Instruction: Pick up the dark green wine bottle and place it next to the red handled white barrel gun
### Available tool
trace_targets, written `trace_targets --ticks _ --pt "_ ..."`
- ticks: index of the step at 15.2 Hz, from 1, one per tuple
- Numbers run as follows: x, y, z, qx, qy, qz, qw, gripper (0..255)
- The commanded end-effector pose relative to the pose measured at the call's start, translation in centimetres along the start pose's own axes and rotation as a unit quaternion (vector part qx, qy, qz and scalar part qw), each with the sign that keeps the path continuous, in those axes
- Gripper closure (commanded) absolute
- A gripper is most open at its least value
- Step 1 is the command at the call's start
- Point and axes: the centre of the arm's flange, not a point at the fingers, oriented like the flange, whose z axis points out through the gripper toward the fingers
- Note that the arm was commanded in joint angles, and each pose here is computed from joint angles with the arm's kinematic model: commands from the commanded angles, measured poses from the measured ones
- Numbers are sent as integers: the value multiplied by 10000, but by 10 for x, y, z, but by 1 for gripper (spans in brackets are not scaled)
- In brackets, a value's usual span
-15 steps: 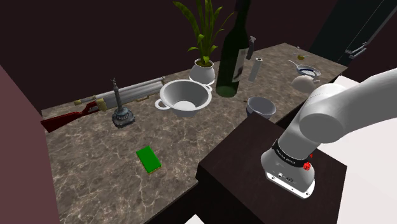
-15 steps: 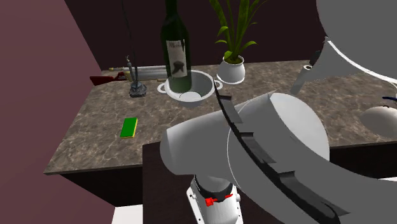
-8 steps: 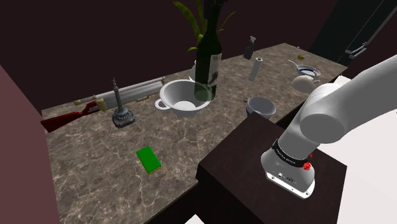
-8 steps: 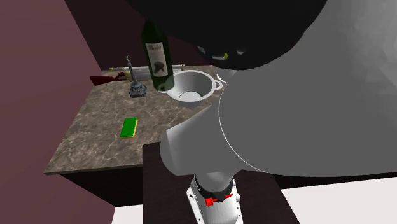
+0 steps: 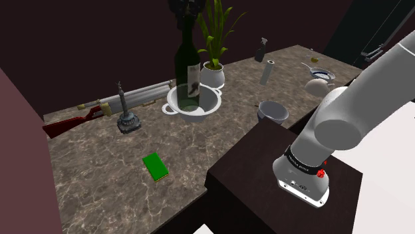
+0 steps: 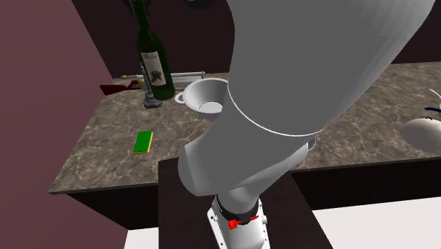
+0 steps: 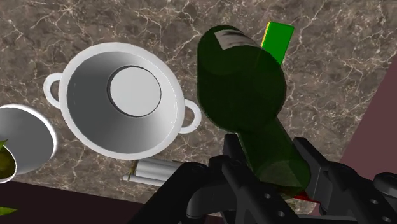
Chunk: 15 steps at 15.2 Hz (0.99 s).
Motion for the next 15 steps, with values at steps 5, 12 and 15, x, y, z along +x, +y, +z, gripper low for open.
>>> trace_targets --ticks 5,12,15 --pt "48 -54 31 5 3 2 10000 255" --pt "105 -117 66 5 3 2 10000 255" --pt "130 -144 81 5 3 2 10000 255"
